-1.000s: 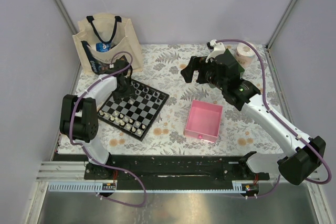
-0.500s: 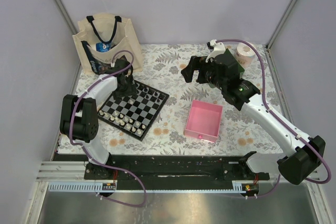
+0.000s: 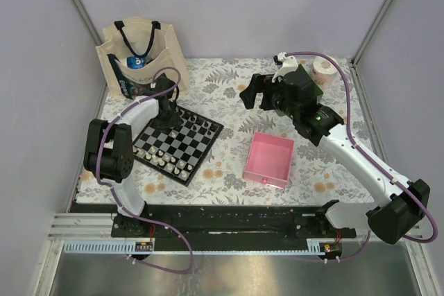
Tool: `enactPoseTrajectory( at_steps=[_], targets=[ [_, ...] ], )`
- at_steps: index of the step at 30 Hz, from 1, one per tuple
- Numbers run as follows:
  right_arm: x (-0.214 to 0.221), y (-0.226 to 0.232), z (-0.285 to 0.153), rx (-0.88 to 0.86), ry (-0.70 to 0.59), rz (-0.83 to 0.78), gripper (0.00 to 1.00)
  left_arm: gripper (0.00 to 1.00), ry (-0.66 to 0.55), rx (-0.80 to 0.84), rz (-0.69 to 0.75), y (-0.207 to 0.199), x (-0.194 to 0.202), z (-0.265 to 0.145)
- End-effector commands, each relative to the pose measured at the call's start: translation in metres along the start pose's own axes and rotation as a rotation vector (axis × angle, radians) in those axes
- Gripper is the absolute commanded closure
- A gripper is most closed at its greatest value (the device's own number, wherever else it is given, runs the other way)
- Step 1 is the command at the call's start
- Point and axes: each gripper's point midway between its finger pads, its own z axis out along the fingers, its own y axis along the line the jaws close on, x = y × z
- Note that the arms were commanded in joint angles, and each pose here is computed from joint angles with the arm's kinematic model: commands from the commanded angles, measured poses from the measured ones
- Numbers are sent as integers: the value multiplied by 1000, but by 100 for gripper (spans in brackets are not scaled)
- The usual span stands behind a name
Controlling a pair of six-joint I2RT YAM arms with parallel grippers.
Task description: Set up the chess pieces on the board
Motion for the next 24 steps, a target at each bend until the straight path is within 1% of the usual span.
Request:
enactPoseTrajectory(
  at_steps=[1, 7, 24],
  targets=[
    [-13, -4, -2, 21, -43, -10, 0, 51, -24, 26, -3, -9, -12, 1],
    [-13, -4, -2, 20, -42, -11, 1, 59, -16, 28, -2, -9, -8, 2],
    [-11, -3, -1, 18, -40, -6, 0, 60, -5, 26, 17, -6, 9, 2]
  ],
)
